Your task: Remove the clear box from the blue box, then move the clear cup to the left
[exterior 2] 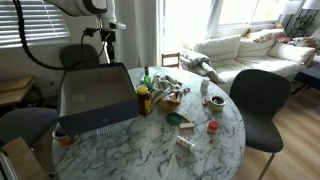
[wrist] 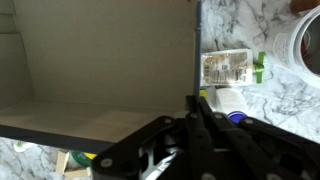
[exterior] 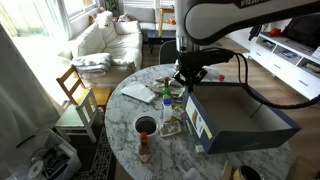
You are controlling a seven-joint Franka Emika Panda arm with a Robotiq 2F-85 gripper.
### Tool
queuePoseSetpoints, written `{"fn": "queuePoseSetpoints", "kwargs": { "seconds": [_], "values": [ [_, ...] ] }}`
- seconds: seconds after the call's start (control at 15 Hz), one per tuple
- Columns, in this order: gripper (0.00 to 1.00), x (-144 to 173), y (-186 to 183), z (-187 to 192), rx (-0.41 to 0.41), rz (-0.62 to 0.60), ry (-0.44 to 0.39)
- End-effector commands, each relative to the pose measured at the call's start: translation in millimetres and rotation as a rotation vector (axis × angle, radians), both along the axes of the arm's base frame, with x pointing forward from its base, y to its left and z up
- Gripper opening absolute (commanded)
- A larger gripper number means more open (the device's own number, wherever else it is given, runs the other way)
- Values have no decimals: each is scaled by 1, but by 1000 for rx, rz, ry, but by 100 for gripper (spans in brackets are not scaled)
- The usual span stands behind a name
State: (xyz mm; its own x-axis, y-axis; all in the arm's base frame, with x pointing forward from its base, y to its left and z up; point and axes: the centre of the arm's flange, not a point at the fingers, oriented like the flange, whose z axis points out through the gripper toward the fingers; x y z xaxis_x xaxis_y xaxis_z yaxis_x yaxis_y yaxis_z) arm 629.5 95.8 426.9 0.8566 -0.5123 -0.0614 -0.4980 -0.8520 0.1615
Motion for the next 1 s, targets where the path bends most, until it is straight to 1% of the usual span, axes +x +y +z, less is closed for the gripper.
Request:
{"fn": "queuePoseSetpoints", "kwargs": {
  "seconds": [0.0, 0.13, 0.27, 0.33, 0.53, 0.73, 0.93],
  "values": [
    [1, 21, 9, -6, -50, 15, -18],
    [1, 27, 11, -10, -75, 25, -21],
    [1, 30, 12, -15, -84, 23, -23],
    [1, 32, 12, -16, -78, 19, -24],
    [1, 36, 14, -16, -27, 1, -29],
    [1, 40, 14, -16, -21, -1, -38],
    [1, 41, 16, -19, -21, 1, -29]
  ]
}}
